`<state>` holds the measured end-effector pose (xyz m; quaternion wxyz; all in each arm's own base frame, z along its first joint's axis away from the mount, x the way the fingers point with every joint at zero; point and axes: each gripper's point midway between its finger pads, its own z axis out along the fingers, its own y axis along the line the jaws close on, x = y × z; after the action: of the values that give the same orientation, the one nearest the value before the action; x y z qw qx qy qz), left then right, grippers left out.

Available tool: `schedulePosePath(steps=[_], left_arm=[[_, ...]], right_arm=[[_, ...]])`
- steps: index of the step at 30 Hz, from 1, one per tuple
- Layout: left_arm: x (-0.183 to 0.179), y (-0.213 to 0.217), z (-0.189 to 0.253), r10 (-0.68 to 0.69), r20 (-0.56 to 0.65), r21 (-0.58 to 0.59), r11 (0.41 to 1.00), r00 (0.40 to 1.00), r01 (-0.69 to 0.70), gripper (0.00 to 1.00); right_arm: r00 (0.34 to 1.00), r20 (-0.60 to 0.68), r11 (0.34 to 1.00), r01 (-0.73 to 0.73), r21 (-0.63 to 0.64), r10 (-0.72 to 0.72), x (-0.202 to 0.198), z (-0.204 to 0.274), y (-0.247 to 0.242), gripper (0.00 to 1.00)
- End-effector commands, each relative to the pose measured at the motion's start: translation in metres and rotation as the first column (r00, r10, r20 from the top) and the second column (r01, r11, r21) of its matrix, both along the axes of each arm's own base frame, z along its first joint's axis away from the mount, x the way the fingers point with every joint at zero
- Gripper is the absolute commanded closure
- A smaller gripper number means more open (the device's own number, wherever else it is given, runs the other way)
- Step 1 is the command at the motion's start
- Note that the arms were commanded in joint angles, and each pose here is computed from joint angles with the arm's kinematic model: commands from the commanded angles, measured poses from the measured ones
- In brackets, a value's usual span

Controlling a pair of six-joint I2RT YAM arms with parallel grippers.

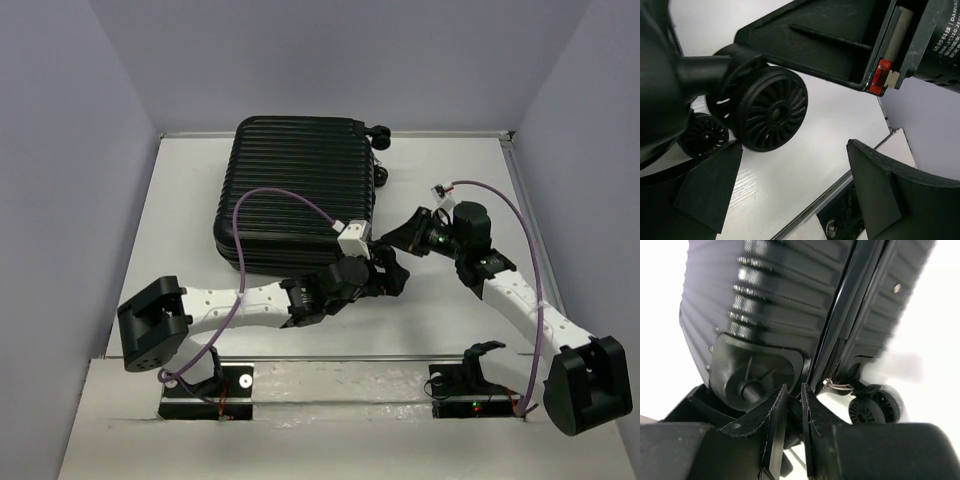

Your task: Pack the luggage

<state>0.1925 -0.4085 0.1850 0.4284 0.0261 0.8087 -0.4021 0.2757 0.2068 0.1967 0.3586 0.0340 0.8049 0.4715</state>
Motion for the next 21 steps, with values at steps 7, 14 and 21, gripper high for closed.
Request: schedulePosePath(steps=[7, 14, 21], left_arm=[[0.037, -0.005, 0.035, 0.222, 0.059, -0.152, 0.966, 0.973, -0.211, 0.03], [0.045, 0.003, 0.039, 0.300, 0.096, -0.147, 0.947, 0.949, -0.284, 0.03], [0.054, 0.010, 0.051, 0.349, 0.135, -0.147, 0.933, 0.927, -0.329, 0.21]], right_arm=[[0.990, 0.088, 0.993, -0.112, 0.022, 0.109, -0.014, 0.009, 0.011, 0.71], [0.987, 0.113, 0.990, 0.121, -0.065, -0.113, 0.008, -0.003, -0.021, 0.45], [0.970, 0.149, 0.968, 0.214, -0.129, -0.194, 0.015, -0.009, -0.047, 0.62]])
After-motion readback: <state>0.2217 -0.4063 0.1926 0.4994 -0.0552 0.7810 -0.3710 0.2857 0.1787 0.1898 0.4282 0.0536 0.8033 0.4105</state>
